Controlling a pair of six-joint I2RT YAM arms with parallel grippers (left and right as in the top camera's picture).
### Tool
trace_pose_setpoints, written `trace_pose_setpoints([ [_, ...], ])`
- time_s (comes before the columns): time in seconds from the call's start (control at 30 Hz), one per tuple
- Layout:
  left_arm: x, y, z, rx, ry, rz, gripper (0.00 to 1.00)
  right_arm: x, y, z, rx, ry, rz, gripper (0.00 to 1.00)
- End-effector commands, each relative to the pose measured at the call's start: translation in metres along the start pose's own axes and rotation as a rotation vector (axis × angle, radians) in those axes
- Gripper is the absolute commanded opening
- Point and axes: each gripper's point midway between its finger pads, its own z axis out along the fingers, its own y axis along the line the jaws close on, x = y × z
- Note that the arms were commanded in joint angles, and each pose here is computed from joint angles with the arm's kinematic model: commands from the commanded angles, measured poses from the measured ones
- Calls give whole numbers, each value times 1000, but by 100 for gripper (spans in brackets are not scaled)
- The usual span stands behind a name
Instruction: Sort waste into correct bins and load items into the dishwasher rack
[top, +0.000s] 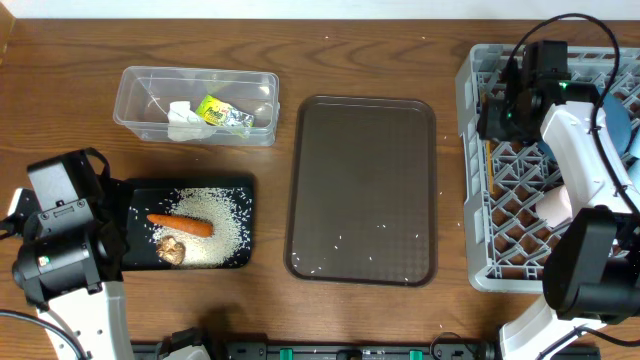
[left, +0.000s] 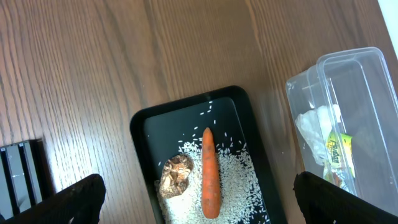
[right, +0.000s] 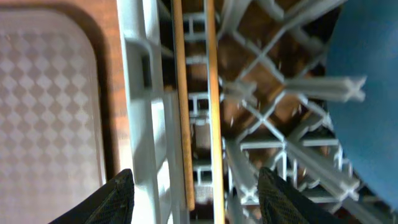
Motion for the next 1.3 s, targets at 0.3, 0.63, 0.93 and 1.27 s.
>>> trace_pose_setpoints([
  [0.3, -3, 3, 0, -17, -16, 2, 98, 17, 37, -158, -134, -229, 75, 48],
  [0.63, -3, 3, 0, -17, -16, 2, 98, 120, 78, -170, -136, -207, 92, 45],
  [0.93, -3, 3, 0, -17, -16, 2, 98, 176, 94, -99, -168, -182, 50, 99],
  [1.27, -3, 3, 0, -17, -16, 2, 98, 154, 105, -95, -214, -279, 62, 99],
])
